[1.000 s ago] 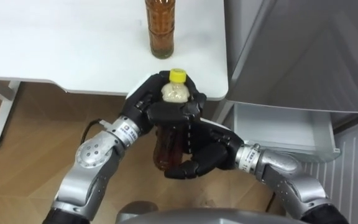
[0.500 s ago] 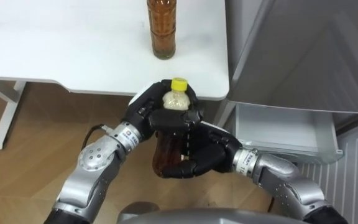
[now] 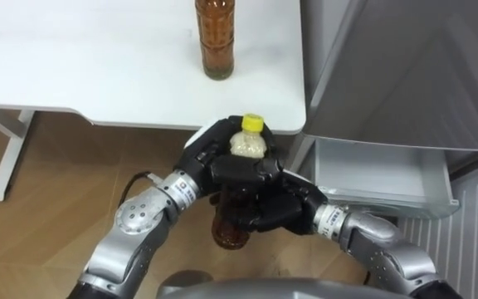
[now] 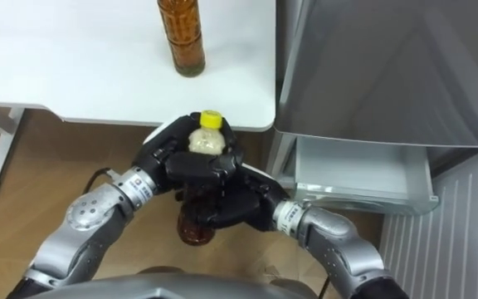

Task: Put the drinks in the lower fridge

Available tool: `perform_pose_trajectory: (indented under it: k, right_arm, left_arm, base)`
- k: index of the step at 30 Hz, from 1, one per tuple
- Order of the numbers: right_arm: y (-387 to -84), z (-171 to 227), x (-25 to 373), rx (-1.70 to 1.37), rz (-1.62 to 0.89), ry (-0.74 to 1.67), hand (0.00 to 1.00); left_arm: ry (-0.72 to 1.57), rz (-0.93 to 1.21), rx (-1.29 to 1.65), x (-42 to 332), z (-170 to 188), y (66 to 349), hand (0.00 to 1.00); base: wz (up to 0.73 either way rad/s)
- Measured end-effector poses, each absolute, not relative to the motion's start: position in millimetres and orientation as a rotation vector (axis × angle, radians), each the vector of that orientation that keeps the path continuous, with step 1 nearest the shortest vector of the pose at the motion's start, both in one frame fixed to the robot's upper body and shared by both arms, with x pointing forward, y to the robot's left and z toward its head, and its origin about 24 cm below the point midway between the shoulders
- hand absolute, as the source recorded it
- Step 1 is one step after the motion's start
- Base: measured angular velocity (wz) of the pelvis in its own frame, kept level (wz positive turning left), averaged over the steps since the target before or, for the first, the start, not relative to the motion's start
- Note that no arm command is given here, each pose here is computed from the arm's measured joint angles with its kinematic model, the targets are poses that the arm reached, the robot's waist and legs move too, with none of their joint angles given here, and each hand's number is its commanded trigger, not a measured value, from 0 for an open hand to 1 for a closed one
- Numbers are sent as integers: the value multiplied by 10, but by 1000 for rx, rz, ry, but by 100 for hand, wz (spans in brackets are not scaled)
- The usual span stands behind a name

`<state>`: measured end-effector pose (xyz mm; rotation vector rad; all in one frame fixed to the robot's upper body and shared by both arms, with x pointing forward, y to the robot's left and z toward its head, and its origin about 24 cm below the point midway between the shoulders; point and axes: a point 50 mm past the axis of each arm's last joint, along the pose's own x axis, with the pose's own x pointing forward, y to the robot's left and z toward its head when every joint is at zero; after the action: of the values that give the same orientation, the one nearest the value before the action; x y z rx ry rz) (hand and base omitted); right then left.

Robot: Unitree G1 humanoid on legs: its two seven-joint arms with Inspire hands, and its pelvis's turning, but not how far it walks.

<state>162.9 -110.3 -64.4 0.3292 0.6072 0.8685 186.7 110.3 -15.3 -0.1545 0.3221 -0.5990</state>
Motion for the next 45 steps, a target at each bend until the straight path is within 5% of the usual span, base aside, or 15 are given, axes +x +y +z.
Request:
perform_pose_trajectory:
  k: [11,12,13,14,29,45]
  right_arm:
    - [-1070,-638,1648,336,856,599,100]
    - [-1069,-638,1648,336,856,599,100]
    - [-1068,-636,1652,336,855,597,100]
    - [-1065,-636,1653,335,854,597,100]
    - [-1080,-608,1676,358,868,570,100]
    - [-1112,-748,1550,314,891,632,100]
  left_arm:
    - [318,-587,-214,1878,-138,1039,100]
    - [318,-587,-214,1880,-137,1038,71]
    - [317,-586,-215,1884,-134,1038,11]
    - [317,-586,-215,1884,-134,1037,0]
    - [264,-566,-198,1942,4,1158,0]
    - [-151,-575,-194,2022,831,1131,0]
  base:
    - [0]
    - [-3]
    - [0]
    - [0]
    - [0]
    - [0]
